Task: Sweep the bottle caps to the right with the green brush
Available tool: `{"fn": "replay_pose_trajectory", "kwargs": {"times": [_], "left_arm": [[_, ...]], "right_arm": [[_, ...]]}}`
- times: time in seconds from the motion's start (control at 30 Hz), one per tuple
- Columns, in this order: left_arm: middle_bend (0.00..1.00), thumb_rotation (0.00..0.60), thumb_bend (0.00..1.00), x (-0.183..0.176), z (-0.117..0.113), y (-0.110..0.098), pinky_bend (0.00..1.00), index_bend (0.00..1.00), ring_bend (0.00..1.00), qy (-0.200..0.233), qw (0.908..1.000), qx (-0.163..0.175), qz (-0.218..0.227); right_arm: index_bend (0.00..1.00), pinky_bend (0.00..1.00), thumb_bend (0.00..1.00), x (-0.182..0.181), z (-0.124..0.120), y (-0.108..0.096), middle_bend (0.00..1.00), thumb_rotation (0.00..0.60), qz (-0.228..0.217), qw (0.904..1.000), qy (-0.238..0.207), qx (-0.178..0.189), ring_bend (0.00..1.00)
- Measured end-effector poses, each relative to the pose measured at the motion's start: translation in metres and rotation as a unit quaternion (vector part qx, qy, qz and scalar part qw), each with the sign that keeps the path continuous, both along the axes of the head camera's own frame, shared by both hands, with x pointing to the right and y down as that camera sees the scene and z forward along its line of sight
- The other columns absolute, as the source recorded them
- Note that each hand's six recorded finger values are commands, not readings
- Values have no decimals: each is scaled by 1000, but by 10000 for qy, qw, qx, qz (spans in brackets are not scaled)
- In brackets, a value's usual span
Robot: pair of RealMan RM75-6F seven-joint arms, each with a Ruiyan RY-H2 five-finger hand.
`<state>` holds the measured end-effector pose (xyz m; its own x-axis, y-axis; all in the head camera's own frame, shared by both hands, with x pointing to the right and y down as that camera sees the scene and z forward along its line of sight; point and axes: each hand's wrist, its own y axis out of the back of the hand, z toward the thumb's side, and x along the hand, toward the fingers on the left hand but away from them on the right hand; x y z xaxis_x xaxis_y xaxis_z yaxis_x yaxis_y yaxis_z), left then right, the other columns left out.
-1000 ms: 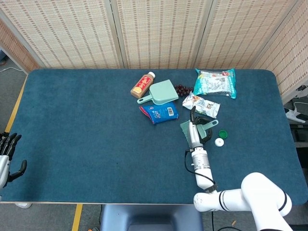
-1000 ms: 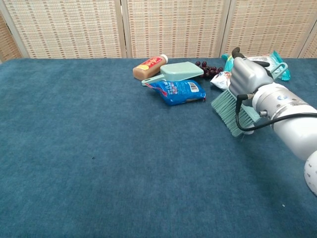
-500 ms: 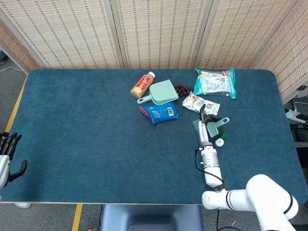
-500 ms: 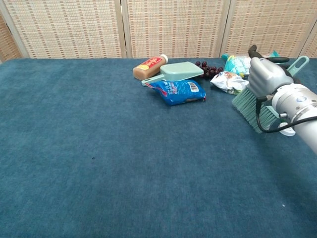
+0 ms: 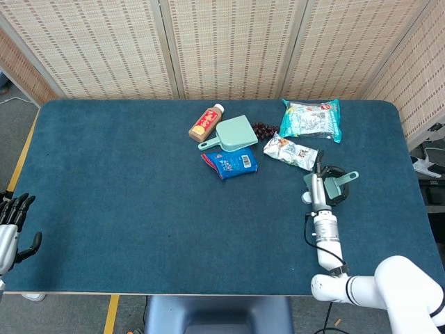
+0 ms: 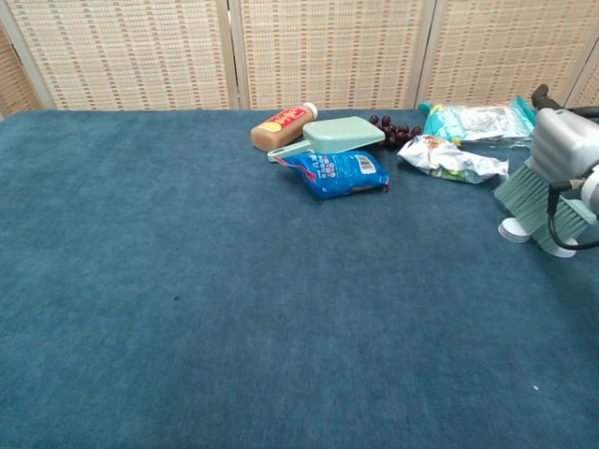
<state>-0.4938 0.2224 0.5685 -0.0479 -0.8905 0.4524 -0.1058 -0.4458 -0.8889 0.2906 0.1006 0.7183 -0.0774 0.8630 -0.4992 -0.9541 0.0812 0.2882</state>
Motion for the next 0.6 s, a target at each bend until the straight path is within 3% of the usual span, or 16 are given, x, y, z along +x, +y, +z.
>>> {"fn": "replay_pose_trajectory", "kwargs": {"times": [0.2,0.4,0.6], "left_arm": [[0,600,453,2,3,2,12,0,0,-27,10000,-35,41],[0,600,453,6,4,1,12,0,0,-54,10000,-28,57],[0,600,453,9,4,1,12,0,0,-54,9999,-40,108]], "right_arm": [[951,71,405,21,1,1,820,600,161,9999,5,-35,480],[951,71,405,23,-8,-3,820,600,486,9954,-831,-4,480],[952,71,406,40,-40,-15,820,600,783,9867,-1419,133,481]]}}
